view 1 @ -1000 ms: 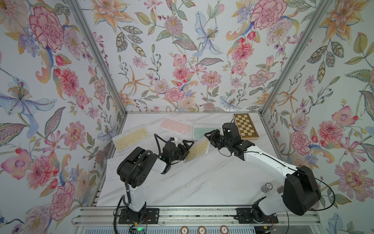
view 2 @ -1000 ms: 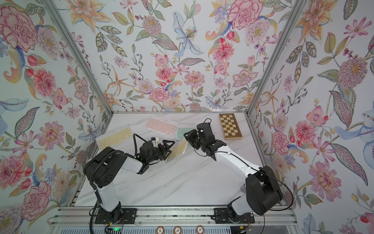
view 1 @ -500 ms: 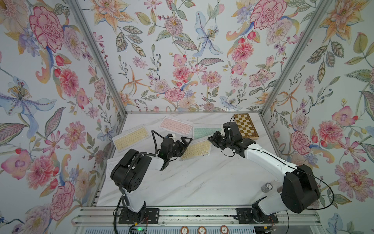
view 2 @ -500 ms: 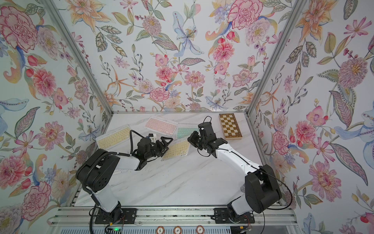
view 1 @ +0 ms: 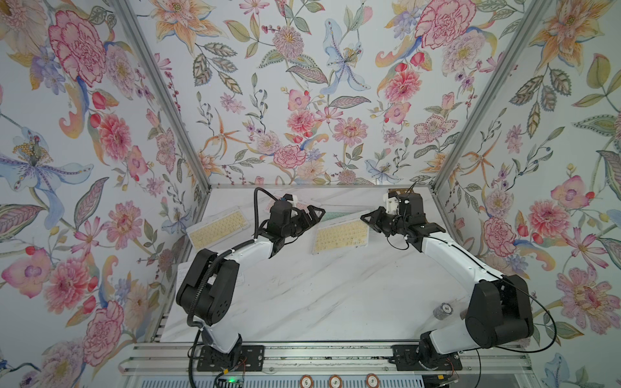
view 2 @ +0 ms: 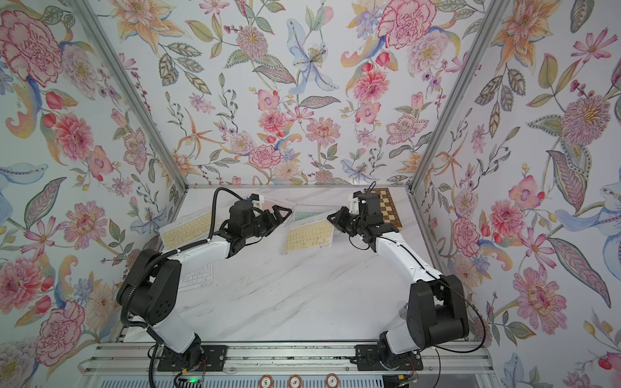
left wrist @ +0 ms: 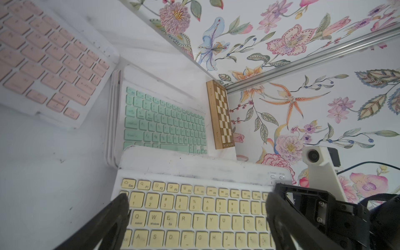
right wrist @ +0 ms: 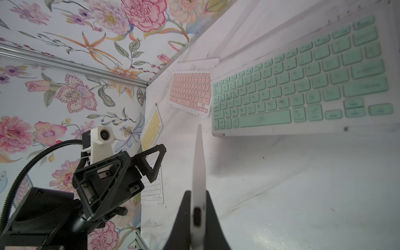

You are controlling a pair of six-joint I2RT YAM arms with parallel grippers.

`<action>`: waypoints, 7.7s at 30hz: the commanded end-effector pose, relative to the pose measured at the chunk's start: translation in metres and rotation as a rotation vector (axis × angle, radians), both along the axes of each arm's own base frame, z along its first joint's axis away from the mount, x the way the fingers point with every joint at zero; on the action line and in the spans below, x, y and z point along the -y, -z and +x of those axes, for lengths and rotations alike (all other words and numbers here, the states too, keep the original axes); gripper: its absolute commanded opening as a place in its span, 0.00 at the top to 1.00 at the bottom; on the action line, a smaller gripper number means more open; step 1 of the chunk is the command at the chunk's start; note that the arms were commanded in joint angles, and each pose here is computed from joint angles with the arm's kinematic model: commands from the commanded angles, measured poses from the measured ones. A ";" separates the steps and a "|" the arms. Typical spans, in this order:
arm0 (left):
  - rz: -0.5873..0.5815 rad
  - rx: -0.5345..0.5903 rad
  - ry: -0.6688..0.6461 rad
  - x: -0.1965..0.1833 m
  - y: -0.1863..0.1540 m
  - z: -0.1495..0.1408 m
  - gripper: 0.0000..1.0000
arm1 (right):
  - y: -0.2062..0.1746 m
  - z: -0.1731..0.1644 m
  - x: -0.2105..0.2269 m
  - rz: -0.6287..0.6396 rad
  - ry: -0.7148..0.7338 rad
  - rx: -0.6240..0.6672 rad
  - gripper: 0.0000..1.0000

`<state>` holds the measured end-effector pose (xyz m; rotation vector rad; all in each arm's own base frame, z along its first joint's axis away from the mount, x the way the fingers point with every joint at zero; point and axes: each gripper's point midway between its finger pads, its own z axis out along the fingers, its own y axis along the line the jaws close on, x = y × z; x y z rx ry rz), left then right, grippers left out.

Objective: Stack the numeric keypads
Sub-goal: Pick up the numeric keypad from the center of the board, then place the numeric keypad at the numeric keypad, then adjust the numeric keypad.

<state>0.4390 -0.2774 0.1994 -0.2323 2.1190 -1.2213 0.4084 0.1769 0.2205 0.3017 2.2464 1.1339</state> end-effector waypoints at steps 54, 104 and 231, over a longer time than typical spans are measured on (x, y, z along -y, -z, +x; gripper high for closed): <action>0.179 -0.172 0.130 0.041 0.126 0.090 0.01 | 0.093 0.145 0.046 0.136 -0.261 0.049 0.92; 0.189 -0.166 0.149 0.050 0.112 0.075 0.01 | 0.133 0.120 0.096 -0.296 0.026 -0.122 0.01; 0.124 -0.250 0.233 0.059 0.107 -0.001 0.01 | 0.203 0.005 0.073 -0.655 -0.023 -0.413 0.01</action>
